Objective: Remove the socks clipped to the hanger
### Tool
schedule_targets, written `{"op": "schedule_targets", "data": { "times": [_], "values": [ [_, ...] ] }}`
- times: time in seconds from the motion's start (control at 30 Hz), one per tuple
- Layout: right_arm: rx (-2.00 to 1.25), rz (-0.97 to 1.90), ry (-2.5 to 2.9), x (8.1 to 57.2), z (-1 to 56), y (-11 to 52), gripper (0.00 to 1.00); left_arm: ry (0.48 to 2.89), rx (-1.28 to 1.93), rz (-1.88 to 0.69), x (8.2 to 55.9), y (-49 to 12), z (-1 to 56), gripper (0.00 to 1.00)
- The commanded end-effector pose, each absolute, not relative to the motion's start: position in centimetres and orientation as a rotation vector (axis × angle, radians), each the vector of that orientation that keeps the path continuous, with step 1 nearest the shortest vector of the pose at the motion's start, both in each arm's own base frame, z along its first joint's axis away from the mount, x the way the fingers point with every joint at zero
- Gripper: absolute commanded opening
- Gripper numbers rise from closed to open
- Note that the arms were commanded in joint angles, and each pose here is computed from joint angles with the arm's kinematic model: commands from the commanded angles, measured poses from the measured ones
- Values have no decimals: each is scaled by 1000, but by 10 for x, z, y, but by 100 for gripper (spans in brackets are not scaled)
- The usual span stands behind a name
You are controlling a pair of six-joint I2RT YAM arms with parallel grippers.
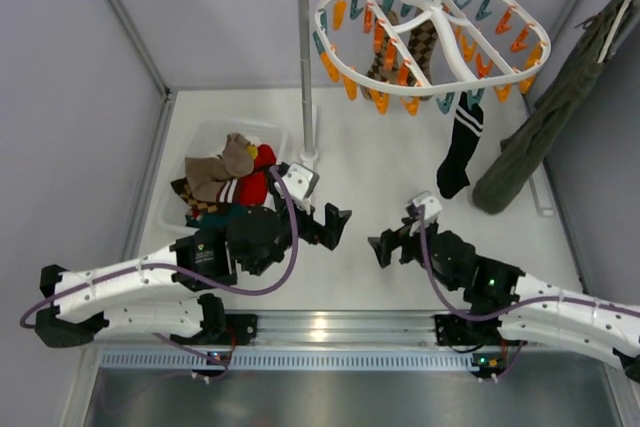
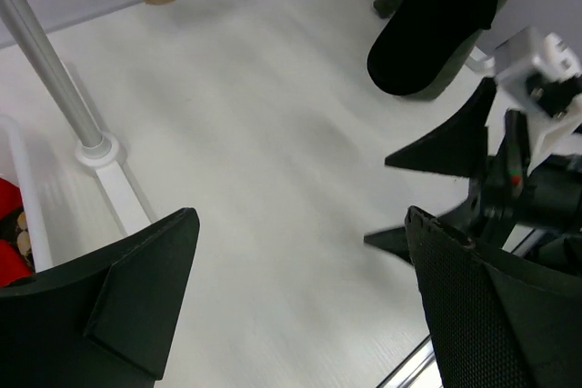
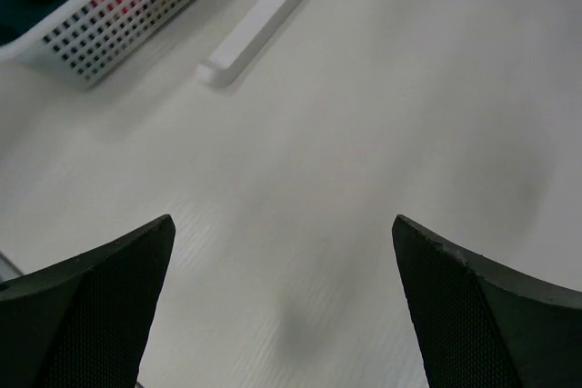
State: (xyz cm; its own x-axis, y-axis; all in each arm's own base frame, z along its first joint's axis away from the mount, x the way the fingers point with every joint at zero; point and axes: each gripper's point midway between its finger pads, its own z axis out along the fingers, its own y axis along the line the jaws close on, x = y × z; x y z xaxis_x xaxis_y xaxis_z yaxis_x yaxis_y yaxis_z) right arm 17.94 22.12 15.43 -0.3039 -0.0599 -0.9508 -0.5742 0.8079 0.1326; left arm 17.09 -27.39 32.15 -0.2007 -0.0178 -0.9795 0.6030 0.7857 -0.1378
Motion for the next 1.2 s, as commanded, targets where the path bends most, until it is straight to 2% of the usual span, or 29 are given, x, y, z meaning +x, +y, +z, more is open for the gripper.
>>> {"op": "schedule_targets", "data": {
  "times": [0.0,0.17,0.33,0.63,0.77,0.87,0.93,0.97,1.0,1.17],
  "values": [
    [-156,337,1844,204,168,156,98,1640,385,-716,169,-284,349,98],
    [62,26,1887,217,175,86,93,1644,349,-681,173,-275,345,99],
    [203,-114,1845,227,202,59,99,1643,348,-665,174,-270,342,99],
    [31,28,1628,277,269,63,99,1639,391,-674,170,-269,342,99],
    [-65,88,1611,293,276,75,94,1645,411,-670,169,-272,338,99],
    [-89,111,1559,302,283,78,78,1644,415,-676,168,-274,339,99],
    [-115,95,1539,304,284,78,55,1639,418,-691,167,-275,343,99],
    [-113,99,1517,305,288,79,36,1635,421,-702,165,-275,345,98],
    [-113,89,1517,306,285,78,28,1629,421,-708,165,-275,348,99],
    [-147,136,1514,306,278,88,4,1603,411,-720,165,-272,363,99]
  ]
}}
